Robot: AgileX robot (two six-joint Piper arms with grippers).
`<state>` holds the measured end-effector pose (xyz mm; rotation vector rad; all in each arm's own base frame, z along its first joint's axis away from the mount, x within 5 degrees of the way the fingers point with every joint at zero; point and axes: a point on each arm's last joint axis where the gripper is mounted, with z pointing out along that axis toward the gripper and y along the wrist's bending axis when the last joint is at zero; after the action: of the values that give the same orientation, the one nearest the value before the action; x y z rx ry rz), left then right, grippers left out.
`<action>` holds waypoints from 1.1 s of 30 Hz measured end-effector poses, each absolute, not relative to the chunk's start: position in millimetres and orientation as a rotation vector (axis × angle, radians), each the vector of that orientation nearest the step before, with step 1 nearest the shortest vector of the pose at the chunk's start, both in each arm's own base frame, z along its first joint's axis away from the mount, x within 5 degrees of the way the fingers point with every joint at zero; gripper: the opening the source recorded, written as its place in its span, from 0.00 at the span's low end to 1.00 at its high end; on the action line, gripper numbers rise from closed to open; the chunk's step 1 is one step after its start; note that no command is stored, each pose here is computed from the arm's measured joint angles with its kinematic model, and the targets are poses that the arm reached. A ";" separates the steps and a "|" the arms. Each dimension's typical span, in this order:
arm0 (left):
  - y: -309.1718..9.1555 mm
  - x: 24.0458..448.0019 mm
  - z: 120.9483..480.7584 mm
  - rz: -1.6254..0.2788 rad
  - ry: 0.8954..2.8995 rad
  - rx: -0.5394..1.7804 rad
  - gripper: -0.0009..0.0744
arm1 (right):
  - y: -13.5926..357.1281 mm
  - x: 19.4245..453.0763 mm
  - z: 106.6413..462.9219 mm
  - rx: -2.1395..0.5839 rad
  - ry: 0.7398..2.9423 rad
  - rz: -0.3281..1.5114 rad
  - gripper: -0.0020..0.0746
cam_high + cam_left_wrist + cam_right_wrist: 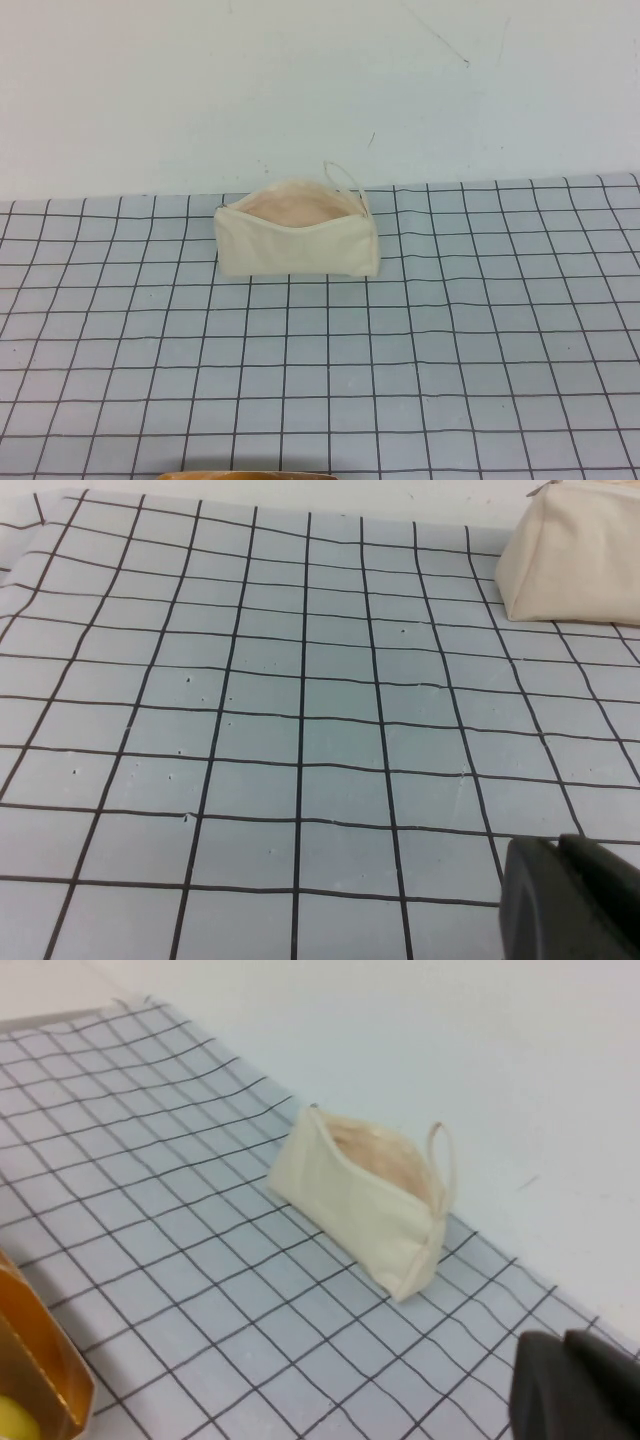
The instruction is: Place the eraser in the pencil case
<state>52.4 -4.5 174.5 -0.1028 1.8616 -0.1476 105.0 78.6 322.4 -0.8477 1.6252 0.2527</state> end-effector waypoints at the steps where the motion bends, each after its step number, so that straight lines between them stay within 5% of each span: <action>1: -4.5 52.4 174.5 -0.148 1.862 -0.103 0.01 | 74.9 101.0 313.1 -0.837 1.607 0.243 0.02; 11: -4.5 52.4 174.5 -0.148 1.862 -0.103 0.01 | 49.9 79.6 255.0 -0.687 1.458 0.184 0.02; 23: -4.5 52.4 174.5 -0.148 1.862 -0.103 0.01 | -2.8 64.9 207.8 -0.211 1.583 -0.273 0.02; 33: -4.5 52.4 174.5 -0.148 1.862 -0.103 0.01 | -4.7 58.0 183.8 -0.088 1.741 -0.187 0.02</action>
<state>52.4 -4.5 174.5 -0.1028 1.8616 -0.1476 58.0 -4.7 183.8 -0.0879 1.7414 -0.1866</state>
